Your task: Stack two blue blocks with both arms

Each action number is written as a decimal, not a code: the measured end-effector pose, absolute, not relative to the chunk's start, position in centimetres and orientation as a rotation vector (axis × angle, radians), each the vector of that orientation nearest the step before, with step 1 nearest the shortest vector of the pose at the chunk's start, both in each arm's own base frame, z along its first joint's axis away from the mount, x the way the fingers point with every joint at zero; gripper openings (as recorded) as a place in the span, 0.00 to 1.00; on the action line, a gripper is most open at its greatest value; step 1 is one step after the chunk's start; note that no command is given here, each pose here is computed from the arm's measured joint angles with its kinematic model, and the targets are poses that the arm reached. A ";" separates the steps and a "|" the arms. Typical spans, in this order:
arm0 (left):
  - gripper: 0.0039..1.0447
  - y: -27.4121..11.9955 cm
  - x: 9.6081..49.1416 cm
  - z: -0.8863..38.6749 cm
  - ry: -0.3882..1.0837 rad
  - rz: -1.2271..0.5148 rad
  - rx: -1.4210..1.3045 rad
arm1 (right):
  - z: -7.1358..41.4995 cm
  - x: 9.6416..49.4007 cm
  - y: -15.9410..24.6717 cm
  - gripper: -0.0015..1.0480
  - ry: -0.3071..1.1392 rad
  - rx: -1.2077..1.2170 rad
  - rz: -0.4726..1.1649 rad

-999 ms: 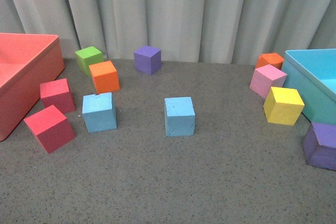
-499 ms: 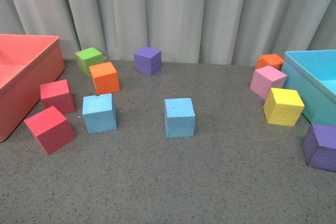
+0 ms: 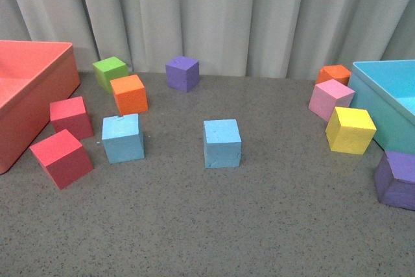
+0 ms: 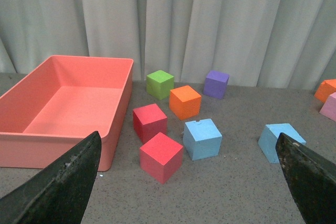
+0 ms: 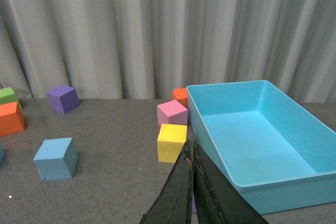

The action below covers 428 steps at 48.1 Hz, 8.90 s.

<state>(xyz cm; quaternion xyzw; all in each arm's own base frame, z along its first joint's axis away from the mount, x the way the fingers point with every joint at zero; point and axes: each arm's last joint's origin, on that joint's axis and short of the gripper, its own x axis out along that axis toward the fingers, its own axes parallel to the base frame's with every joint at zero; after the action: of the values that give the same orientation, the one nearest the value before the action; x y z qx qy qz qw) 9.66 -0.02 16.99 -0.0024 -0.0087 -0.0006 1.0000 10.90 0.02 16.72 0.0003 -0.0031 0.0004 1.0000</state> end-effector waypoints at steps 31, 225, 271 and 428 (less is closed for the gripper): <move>0.94 0.1 9.8 16.8 0.129 0.051 0.005 | 16.4 9.8 0.0 0.87 -0.001 0.000 0.004; 0.88 -25.8 43.0 15.5 1.037 -0.046 -0.021 | 16.4 9.8 0.0 0.91 -0.001 0.000 0.004; 0.03 -6.4 25.7 17.3 0.023 -0.009 -0.010 | 16.4 9.8 0.0 0.91 -0.001 0.000 0.003; 0.94 0.0 9.7 17.0 -0.017 -0.002 -0.005 | 16.4 9.8 0.0 0.91 -0.001 0.000 0.004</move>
<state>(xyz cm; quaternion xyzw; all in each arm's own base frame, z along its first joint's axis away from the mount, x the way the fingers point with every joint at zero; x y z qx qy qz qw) 9.68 -0.03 16.99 -0.0026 -0.0085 -0.0012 1.0000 9.77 0.03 16.45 0.0001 -0.0005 0.0019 1.0000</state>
